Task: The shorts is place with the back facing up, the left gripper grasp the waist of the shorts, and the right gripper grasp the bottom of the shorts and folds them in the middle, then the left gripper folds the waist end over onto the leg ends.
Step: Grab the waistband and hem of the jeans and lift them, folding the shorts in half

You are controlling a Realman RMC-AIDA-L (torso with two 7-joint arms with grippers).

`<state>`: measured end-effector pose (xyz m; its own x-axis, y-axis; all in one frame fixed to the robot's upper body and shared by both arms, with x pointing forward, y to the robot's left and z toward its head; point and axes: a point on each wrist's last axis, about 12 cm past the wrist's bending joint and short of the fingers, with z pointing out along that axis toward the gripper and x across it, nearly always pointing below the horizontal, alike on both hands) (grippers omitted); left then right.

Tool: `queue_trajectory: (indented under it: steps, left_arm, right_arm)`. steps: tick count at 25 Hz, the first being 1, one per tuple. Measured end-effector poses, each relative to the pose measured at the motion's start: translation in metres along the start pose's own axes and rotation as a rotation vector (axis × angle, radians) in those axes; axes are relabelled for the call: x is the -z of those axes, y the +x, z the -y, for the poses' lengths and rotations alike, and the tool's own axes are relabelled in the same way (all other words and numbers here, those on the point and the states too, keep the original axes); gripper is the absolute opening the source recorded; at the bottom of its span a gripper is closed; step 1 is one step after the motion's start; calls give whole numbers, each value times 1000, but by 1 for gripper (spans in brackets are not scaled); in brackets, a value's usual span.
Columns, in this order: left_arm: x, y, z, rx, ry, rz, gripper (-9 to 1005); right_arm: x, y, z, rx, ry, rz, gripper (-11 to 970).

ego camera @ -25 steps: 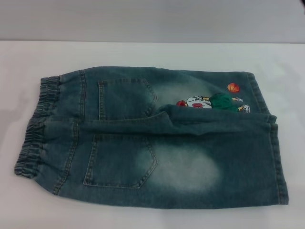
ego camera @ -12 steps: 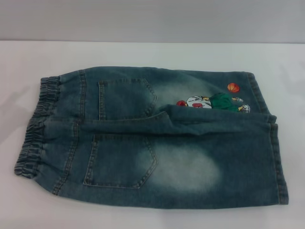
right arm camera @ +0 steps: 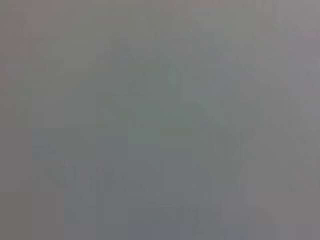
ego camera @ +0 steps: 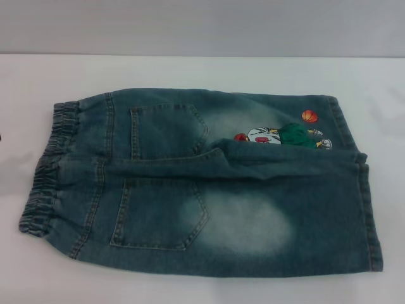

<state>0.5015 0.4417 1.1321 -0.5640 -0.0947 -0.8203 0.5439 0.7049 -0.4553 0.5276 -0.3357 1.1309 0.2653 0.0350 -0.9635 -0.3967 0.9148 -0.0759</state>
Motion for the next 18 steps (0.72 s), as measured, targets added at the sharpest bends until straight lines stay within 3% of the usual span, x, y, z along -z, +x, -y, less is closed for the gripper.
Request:
queue_trajectory:
  steps: [1, 5, 7, 10, 18]
  left_arm:
    - [4, -6, 2, 24, 8, -98, 862]
    - [6, -8, 2, 48, 5, -162, 862]
    - [9, -6, 2, 100, -21, -284, 862]
    - [10, -5, 2, 104, -26, -293, 862]
    - [10, 27, 1, 197, -76, -374, 861]
  right_arm:
    - [-3, -3, 0, -7, -37, -25, 576]
    - [-17, -14, -3, 2, -180, -128, 576]
    - [-30, -23, -9, 30, -275, -209, 576]
    - [-33, -24, -10, 32, -286, -212, 576]
    - [-41, -21, -14, 43, -316, -227, 576]
